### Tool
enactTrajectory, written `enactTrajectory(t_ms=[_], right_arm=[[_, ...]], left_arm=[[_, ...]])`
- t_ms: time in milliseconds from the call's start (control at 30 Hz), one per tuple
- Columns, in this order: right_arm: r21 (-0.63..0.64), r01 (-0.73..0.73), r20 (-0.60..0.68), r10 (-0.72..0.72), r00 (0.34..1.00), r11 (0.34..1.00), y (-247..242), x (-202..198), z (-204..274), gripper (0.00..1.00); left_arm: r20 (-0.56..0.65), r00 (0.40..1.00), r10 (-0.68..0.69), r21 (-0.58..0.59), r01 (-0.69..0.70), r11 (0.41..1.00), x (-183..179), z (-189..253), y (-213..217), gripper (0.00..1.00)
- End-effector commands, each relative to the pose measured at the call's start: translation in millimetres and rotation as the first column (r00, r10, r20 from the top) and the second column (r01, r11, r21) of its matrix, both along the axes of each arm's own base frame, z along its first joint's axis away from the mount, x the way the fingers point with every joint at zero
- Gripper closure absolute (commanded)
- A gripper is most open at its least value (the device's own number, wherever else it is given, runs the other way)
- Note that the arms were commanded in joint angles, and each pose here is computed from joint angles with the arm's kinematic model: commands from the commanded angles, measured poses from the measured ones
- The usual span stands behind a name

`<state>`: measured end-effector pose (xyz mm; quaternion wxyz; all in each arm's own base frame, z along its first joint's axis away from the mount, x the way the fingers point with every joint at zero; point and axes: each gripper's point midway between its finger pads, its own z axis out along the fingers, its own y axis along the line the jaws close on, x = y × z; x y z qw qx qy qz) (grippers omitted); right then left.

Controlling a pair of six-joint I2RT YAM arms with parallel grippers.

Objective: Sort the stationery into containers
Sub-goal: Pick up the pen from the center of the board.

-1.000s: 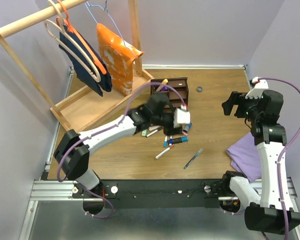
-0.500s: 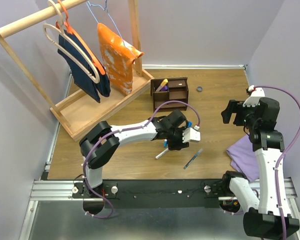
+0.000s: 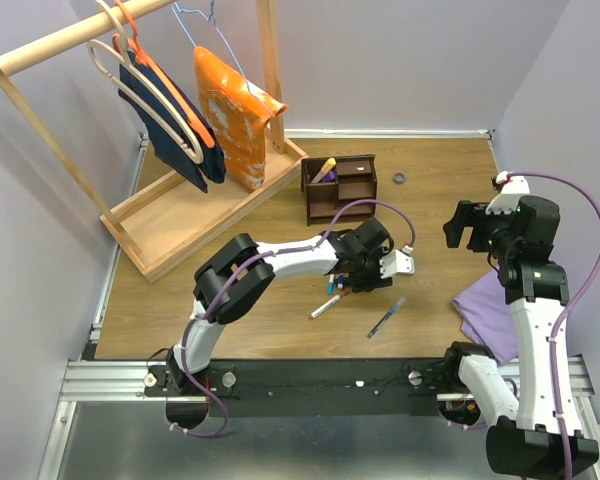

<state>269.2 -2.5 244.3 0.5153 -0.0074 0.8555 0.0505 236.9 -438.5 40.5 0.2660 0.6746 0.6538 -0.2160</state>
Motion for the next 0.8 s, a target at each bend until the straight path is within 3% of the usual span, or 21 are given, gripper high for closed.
enactTrajectory(t_ms=[0,167,300,367,567,667,700,767], right_arm=[[-0.031,-0.007,-0.02,0.006,1.0,1.0,-3.9,-2.7,-3.4,0.05],[-0.045,-0.01,-0.024,0.009,1.0,0.999,-5.4,-2.6,-6.2,0.05],[-0.045,-0.01,-0.027,0.009,1.0,0.999,-5.4,-2.9,-8.5,0.05],[-0.041,-0.009,-0.032,0.008,0.999,0.999,-5.3,-2.6,-9.9,0.05],[-0.03,-0.013,-0.035,0.012,0.999,0.999,-4.1,1.9,-9.0,0.05],[-0.022,-0.015,-0.041,0.014,0.999,1.0,-3.6,5.2,-9.0,0.05],[-0.022,-0.016,-0.036,0.015,0.999,1.0,-3.6,6.5,-6.2,0.05],[-0.021,-0.019,-0.036,0.018,0.999,1.0,-3.4,8.4,-4.9,0.05]], left_arm=[[0.018,0.999,0.032,0.055,-0.033,0.998,10.3,-25.8,-1.7,0.44],[-0.02,1.0,0.024,0.068,-0.023,0.997,4.3,-33.6,-1.4,0.56],[-0.095,0.995,-0.007,0.084,0.015,0.996,-15.0,-35.0,11.0,0.81],[-0.14,0.99,-0.029,0.072,0.039,0.997,-23.5,-28.3,14.7,0.87],[-0.201,0.972,-0.121,-0.038,0.115,0.993,-38.9,45.6,4.8,0.91],[-0.205,0.962,-0.179,-0.145,0.151,0.978,-43.0,108.1,-10.2,0.94],[-0.19,0.96,-0.203,-0.207,0.163,0.965,-39.7,141.4,-16.0,1.0],[-0.169,0.966,-0.197,-0.27,0.146,0.952,-31.4,172.3,-20.6,1.0]])
